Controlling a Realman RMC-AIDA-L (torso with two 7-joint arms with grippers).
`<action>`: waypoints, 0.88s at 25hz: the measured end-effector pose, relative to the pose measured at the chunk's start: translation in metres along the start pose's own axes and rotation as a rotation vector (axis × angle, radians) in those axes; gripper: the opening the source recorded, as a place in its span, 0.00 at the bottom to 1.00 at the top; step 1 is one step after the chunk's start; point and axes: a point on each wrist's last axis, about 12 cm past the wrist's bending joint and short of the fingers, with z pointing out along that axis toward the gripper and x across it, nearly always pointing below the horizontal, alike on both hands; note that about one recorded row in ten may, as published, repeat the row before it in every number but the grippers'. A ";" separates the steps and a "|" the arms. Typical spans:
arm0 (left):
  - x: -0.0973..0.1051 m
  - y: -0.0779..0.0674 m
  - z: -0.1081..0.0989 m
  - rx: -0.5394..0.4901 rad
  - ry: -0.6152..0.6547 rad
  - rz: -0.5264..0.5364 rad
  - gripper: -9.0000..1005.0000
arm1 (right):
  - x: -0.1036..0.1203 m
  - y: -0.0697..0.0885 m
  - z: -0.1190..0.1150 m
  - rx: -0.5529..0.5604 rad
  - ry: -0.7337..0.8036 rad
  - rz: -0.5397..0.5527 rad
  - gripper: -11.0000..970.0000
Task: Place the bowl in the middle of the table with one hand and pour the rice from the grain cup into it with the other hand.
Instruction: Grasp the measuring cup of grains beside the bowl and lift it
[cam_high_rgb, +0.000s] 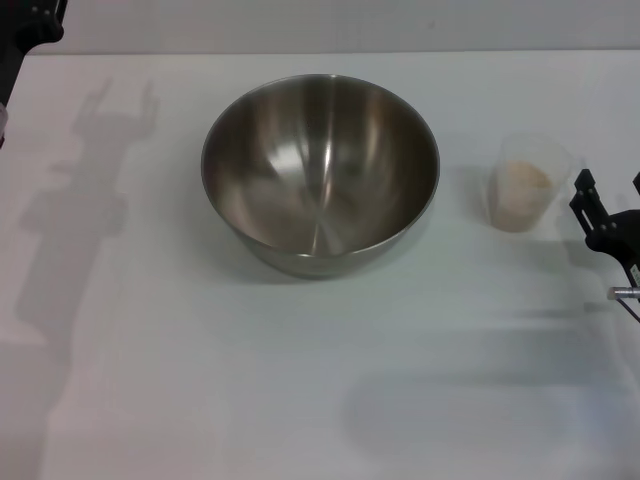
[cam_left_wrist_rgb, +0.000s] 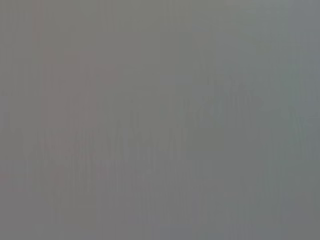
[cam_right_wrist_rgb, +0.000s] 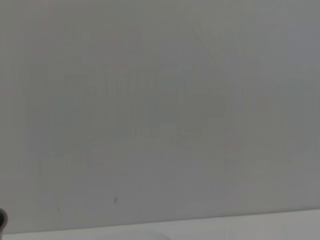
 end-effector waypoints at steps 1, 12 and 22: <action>0.000 0.000 0.000 0.000 0.000 0.000 0.56 | 0.000 0.000 0.001 -0.001 0.002 0.000 0.74; -0.001 0.002 0.001 -0.007 -0.004 0.002 0.56 | 0.001 0.002 0.005 -0.005 0.022 0.002 0.74; -0.004 -0.001 0.006 0.005 -0.012 0.038 0.56 | 0.001 0.003 0.010 -0.010 0.031 -0.001 0.74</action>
